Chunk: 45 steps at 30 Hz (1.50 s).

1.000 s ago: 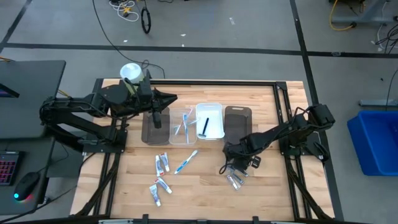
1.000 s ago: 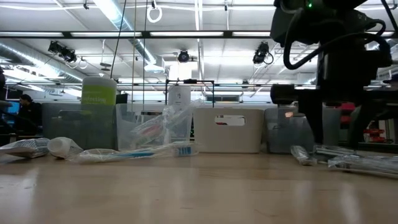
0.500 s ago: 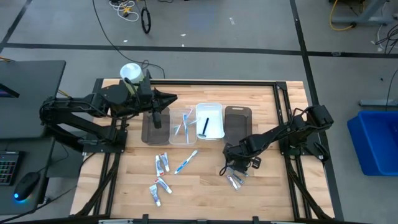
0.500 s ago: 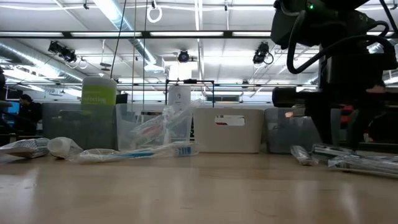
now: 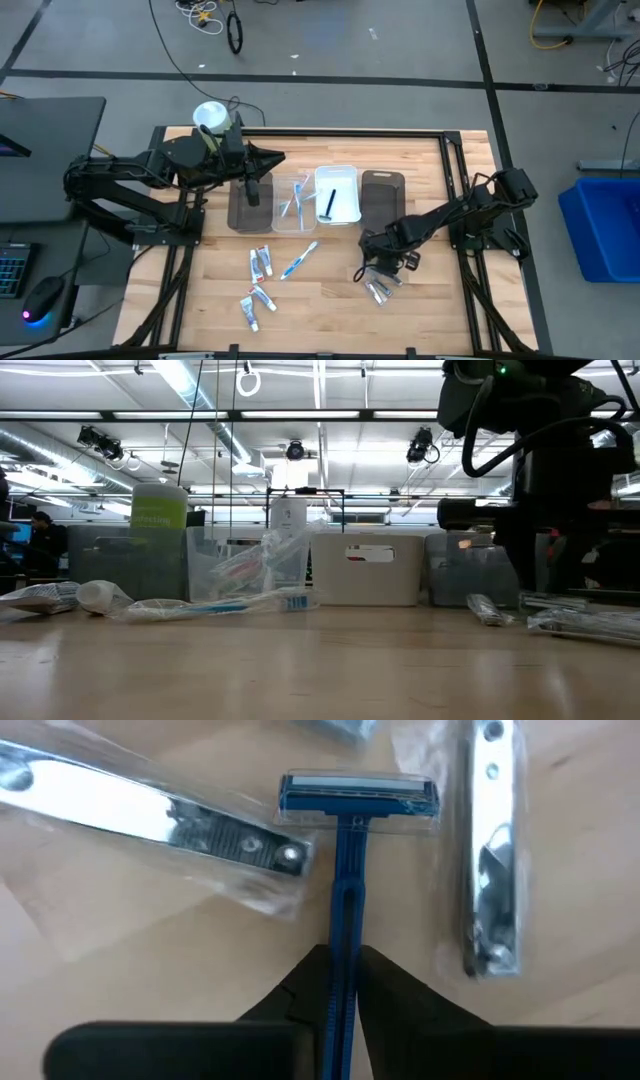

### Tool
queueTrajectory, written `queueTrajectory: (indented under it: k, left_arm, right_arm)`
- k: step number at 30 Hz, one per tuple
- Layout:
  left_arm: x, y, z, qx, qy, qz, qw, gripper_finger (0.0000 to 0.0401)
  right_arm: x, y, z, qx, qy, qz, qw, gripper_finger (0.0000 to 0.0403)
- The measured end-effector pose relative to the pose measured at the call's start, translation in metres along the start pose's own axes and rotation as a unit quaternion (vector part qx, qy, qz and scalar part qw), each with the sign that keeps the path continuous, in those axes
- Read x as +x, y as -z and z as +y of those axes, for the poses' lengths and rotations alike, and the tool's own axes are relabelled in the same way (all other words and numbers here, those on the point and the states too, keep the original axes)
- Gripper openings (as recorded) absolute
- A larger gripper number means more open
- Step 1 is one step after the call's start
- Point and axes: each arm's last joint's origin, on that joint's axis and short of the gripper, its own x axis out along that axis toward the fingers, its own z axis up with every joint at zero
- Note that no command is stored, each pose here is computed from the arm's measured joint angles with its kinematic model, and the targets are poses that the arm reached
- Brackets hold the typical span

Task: Pick & Place Travel size toiletries
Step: Put the blue razor into the white bin

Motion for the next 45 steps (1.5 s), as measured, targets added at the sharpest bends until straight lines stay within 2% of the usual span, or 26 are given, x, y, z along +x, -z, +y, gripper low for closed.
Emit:
queueTrajectory:
  k: [7, 13, 19, 22, 28, 34, 45]
  left_arm:
    - [0.000, 0.000, 0.000, 0.000, 0.000, 0.000, 1.000, 0.0041]
    - [0.000, 0.000, 0.000, 0.001, 0.000, 0.000, 1.000, 0.0041]
    - [0.000, 0.000, 0.000, 0.004, 0.000, 0.000, 1.000, 0.0041]
    - [0.000, 0.000, 0.000, 0.004, 0.000, -0.001, 1.000, 0.0041]
    - [0.000, 0.000, 0.000, 0.004, 0.000, -0.001, 1.000, 0.0041]
    - [0.000, 0.000, 0.000, 0.005, 0.000, -0.001, 1.000, 0.0041]
    - [0.000, 0.000, 0.000, 0.005, 0.000, -0.002, 1.000, 0.0041]
  right_arm:
    - [-0.014, 0.001, 0.000, 0.002, 0.032, -0.006, 0.999, 0.0050]
    - [-0.032, -0.001, 0.000, 0.013, 0.053, -0.062, 0.997, 0.0050]
    - [-0.053, -0.006, -0.004, 0.048, 0.110, -0.134, 0.984, 0.0049]
    - [-0.065, -0.010, -0.008, 0.089, 0.147, -0.181, 0.968, 0.0050]
    - [-0.089, -0.009, -0.021, 0.179, 0.206, -0.274, 0.922, 0.0050]
    - [-0.096, -0.002, -0.034, 0.263, 0.221, -0.318, 0.883, 0.0049]
    - [-0.104, 0.009, -0.050, 0.346, 0.235, -0.365, 0.832, 0.0050]
